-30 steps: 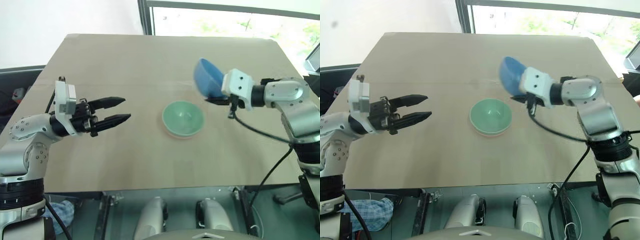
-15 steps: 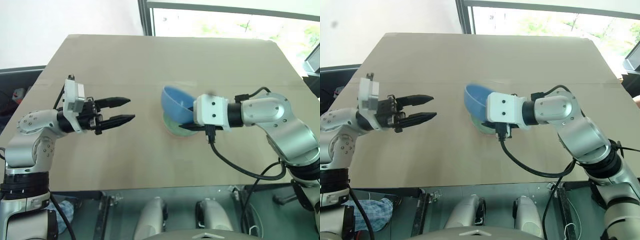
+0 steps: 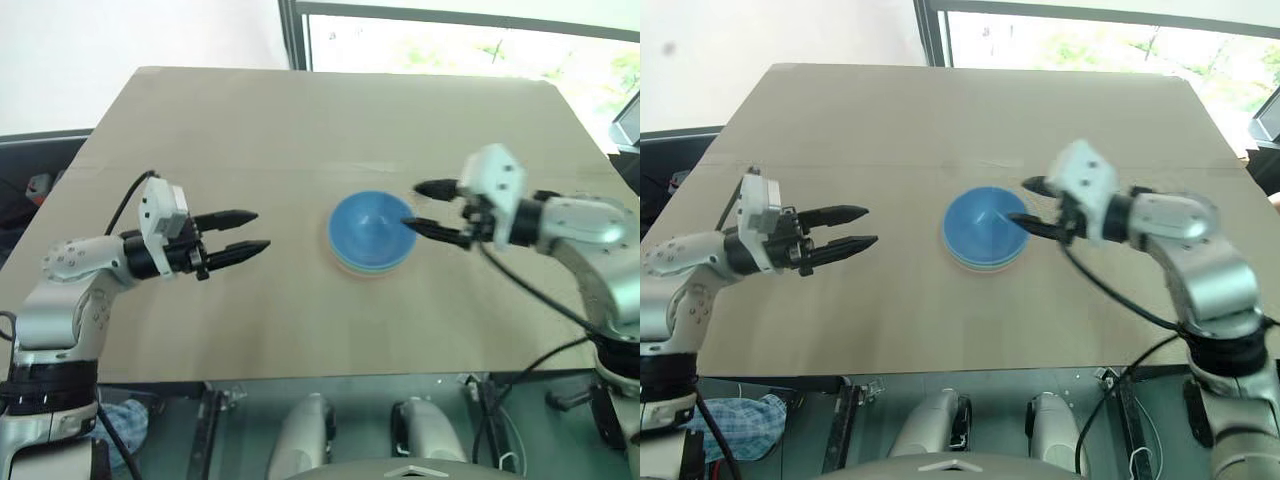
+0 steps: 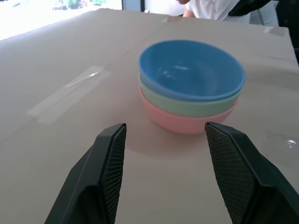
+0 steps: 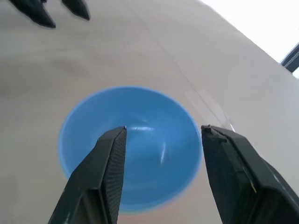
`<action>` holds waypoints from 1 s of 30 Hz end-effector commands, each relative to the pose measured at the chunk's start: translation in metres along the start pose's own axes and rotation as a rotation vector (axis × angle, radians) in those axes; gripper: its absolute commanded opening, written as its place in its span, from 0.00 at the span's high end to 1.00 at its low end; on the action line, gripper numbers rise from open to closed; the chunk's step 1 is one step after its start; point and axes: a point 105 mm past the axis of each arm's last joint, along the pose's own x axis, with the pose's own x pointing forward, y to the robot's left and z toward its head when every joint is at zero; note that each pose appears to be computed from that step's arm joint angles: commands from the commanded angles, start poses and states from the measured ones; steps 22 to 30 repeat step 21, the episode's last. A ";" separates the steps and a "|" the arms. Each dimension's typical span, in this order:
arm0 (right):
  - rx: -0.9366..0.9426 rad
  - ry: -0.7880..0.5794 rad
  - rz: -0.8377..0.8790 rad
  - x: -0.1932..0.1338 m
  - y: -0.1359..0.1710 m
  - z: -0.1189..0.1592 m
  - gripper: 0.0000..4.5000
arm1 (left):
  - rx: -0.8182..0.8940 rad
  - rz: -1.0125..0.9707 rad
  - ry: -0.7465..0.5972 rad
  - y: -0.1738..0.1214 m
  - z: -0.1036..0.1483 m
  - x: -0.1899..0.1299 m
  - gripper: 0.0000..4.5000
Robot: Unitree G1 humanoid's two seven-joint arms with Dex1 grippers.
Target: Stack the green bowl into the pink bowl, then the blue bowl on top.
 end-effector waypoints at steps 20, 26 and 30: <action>0.086 -0.007 -0.033 -0.105 0.010 -0.089 0.41 | 0.060 0.224 -0.010 -0.020 -0.013 -0.028 0.37; 0.087 -0.006 -0.036 -0.106 0.010 -0.090 0.41 | 0.061 0.222 -0.023 -0.021 -0.013 -0.028 0.37; 0.087 -0.006 -0.036 -0.106 0.010 -0.090 0.41 | 0.061 0.222 -0.023 -0.021 -0.013 -0.028 0.37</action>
